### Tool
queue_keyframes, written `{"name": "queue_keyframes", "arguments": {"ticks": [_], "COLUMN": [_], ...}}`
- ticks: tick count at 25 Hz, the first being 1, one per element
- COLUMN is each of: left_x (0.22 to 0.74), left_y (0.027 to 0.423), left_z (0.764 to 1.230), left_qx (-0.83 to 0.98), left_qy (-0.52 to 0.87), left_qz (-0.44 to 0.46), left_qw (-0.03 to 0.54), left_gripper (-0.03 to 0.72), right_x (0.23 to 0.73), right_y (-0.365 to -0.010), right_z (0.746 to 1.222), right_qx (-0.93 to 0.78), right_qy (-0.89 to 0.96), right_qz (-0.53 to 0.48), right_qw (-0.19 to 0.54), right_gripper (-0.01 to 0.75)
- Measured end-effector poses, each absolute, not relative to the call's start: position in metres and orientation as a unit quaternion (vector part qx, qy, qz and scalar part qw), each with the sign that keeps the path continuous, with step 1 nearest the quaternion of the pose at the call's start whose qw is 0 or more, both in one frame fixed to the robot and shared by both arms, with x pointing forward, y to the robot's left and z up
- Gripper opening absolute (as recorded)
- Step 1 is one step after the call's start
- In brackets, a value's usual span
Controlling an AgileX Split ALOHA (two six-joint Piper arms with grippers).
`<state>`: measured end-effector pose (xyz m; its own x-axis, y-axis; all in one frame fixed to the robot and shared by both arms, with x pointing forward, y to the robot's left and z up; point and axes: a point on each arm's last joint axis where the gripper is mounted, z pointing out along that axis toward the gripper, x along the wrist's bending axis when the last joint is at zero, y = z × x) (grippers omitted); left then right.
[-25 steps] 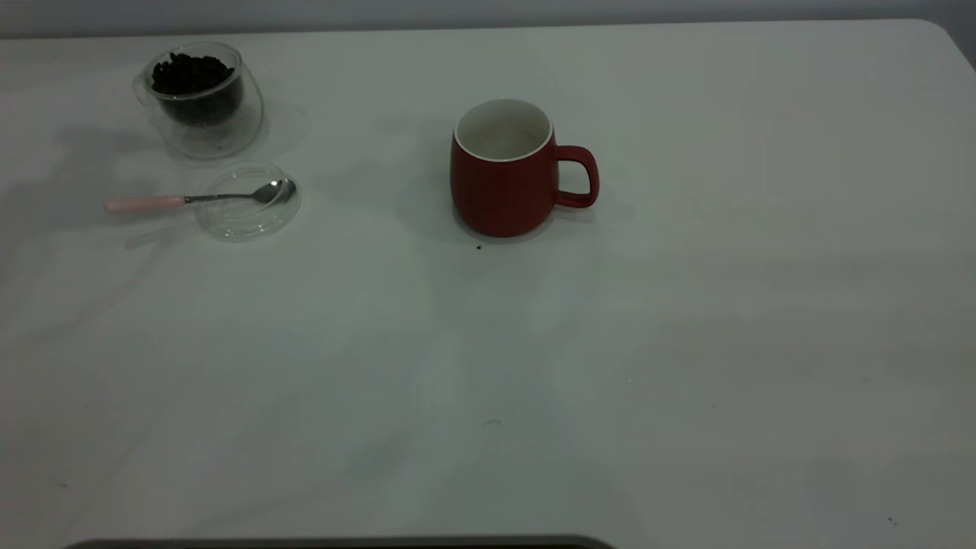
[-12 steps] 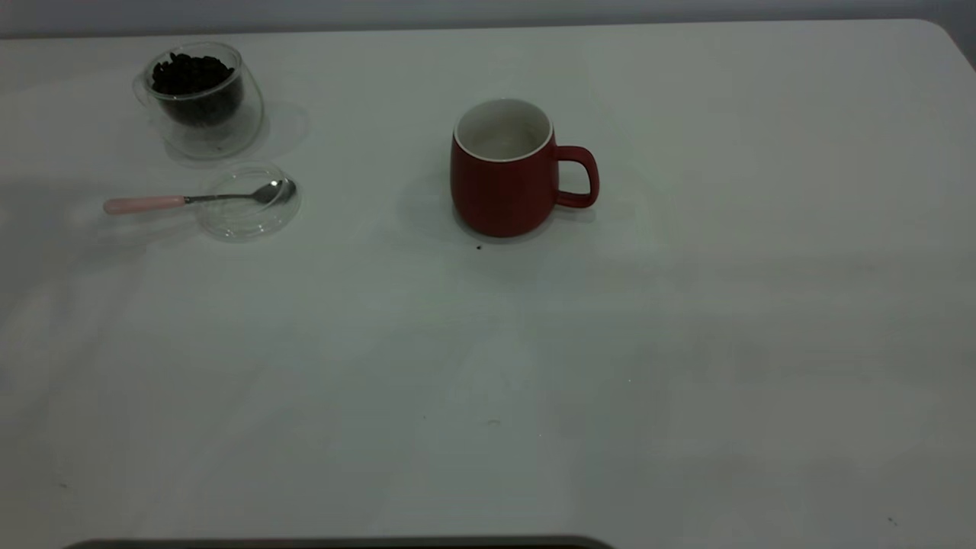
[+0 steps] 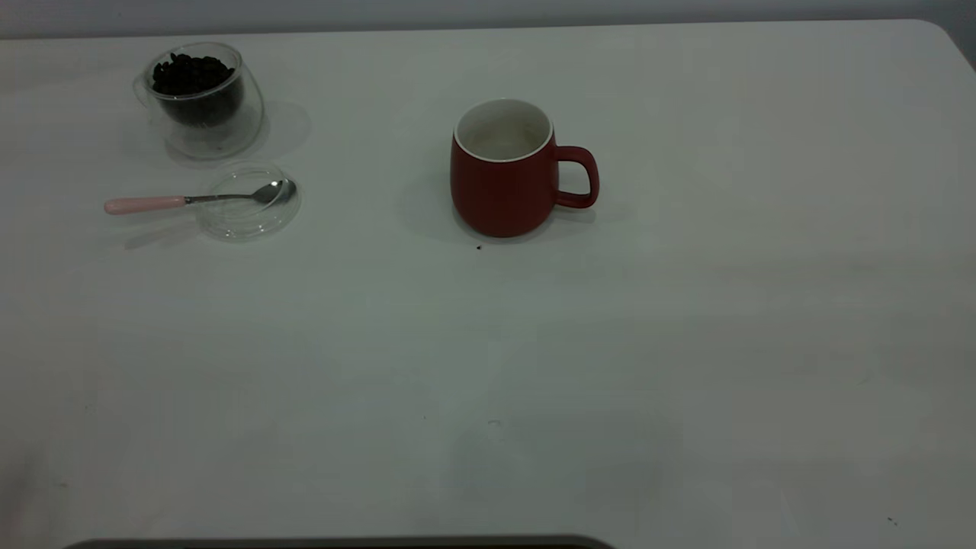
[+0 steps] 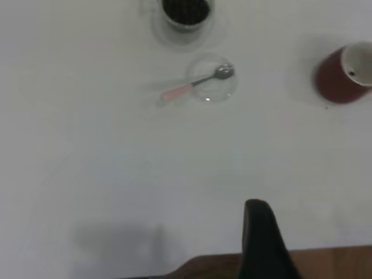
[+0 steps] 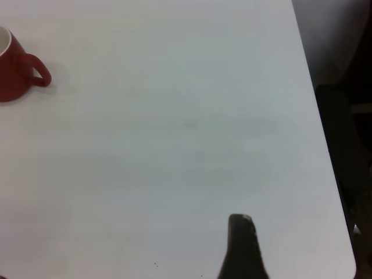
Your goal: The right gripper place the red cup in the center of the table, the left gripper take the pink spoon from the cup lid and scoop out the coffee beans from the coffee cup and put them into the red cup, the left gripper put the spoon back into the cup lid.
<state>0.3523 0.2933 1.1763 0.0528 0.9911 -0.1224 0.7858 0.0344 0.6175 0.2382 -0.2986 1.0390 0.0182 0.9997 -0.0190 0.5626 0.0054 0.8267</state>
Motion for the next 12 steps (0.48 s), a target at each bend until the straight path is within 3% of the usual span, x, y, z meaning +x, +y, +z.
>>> {"name": "queue_keyframes", "arguments": {"ticks": [6,12], "left_x": [0.278,0.266], "left_y": [0.286,0.287], "left_z": [1.143,1.104], "left_qx": [0.714,0.724], "left_qy": [0.583,0.587], "left_qz": [0.234,0.219], "left_qw": [0.310,0.290], "left_gripper": [0.505,0.505], "right_x": [0.238,0.238], "right_y": [-0.299,-0.299], "right_z": [1.039,1.039], "right_qx": [0.628,0.628], "right_qy": [0.622,0.622], "right_qz": [0.322,0.322], "right_qw": [0.340,0.340], "right_gripper": [0.588,0.588]}}
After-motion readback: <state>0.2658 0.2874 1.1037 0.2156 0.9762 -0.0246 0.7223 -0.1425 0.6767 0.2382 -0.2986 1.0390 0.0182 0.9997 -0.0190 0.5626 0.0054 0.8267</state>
